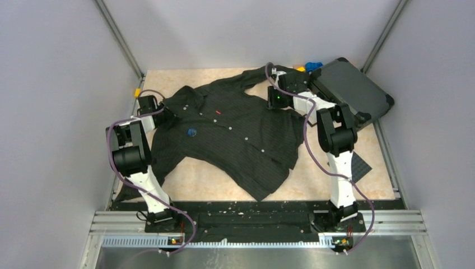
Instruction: Pin the brooch onto the clothing
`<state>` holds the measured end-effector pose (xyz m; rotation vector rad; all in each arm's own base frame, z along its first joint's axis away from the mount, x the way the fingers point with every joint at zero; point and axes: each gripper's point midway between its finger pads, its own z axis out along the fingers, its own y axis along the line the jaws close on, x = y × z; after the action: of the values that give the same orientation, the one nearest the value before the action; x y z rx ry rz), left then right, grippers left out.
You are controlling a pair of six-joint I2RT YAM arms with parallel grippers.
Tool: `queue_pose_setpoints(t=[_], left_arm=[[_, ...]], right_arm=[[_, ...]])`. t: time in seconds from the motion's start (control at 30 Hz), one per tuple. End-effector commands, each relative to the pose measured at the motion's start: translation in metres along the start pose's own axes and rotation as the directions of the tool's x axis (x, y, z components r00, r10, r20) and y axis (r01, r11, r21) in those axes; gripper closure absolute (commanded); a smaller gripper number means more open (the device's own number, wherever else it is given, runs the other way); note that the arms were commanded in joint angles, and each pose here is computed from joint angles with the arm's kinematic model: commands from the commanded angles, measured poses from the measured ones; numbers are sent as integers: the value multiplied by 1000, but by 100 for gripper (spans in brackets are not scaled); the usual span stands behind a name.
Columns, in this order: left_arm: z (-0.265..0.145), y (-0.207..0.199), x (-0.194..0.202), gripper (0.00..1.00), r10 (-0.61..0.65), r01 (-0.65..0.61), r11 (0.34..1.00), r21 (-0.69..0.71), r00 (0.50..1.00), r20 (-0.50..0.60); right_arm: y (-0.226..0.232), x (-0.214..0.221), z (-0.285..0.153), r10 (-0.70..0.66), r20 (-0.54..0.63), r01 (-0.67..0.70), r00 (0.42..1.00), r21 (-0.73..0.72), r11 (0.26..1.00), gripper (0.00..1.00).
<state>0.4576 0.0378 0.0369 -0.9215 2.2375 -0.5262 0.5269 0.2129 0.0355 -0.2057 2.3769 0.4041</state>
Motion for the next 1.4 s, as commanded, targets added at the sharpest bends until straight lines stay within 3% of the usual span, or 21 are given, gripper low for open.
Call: queue_pose_setpoints(t=[0.0, 0.03, 0.07, 0.1, 0.2, 0.4, 0.6, 0.77, 0.87, 1.03, 1.17, 1.37], left_arm=[[-14, -20, -23, 41, 63, -66, 997, 48, 996, 60], [-20, -27, -27, 23, 86, -91, 994, 62, 993, 79], [-28, -33, -30, 15, 108, -115, 991, 66, 990, 95], [-36, -38, -34, 12, 136, -144, 988, 61, 984, 118], [-65, -55, -47, 10, 210, -218, 976, 19, 958, 196], [-135, -80, -62, 6, 269, -278, 960, -18, 909, 318], [-229, -102, -66, 5, 290, -322, 947, -12, 837, 464], [-295, -111, -65, 2, 323, -359, 932, -43, 772, 547], [-320, -115, -58, 2, 361, -415, 909, -47, 723, 590], [-325, -93, -47, 1, 441, -486, 865, -126, 616, 653], [-320, -81, -38, 1, 454, -487, 862, -141, 618, 642], [-320, -83, -33, 1, 443, -493, 862, -116, 625, 643]], right_arm=[[9, -35, -19, -50, 72, 52, 996, -22, 998, 40], [10, -39, -26, -56, 81, 58, 995, -24, 998, 33], [12, -43, -33, -60, 88, 63, 994, -26, 998, 28], [14, -47, -42, -64, 96, 67, 993, -27, 997, 24], [13, -58, -68, -61, 110, 64, 992, -25, 998, 19], [-22, -58, -136, 43, 146, -47, 988, 26, 999, 17], [-80, -48, -230, 135, 291, -193, 947, 183, 964, 17], [-90, -53, -317, 29, 514, -211, 857, 298, 931, 17], [-85, -58, -364, -59, 656, -199, 752, 311, 929, 17], [-82, -43, -390, -158, 766, -166, 623, 327, 930, 17], [-80, -38, -399, -181, 795, -160, 579, 328, 931, 17], [-77, -38, -398, -183, 794, -141, 580, 319, 937, 17]])
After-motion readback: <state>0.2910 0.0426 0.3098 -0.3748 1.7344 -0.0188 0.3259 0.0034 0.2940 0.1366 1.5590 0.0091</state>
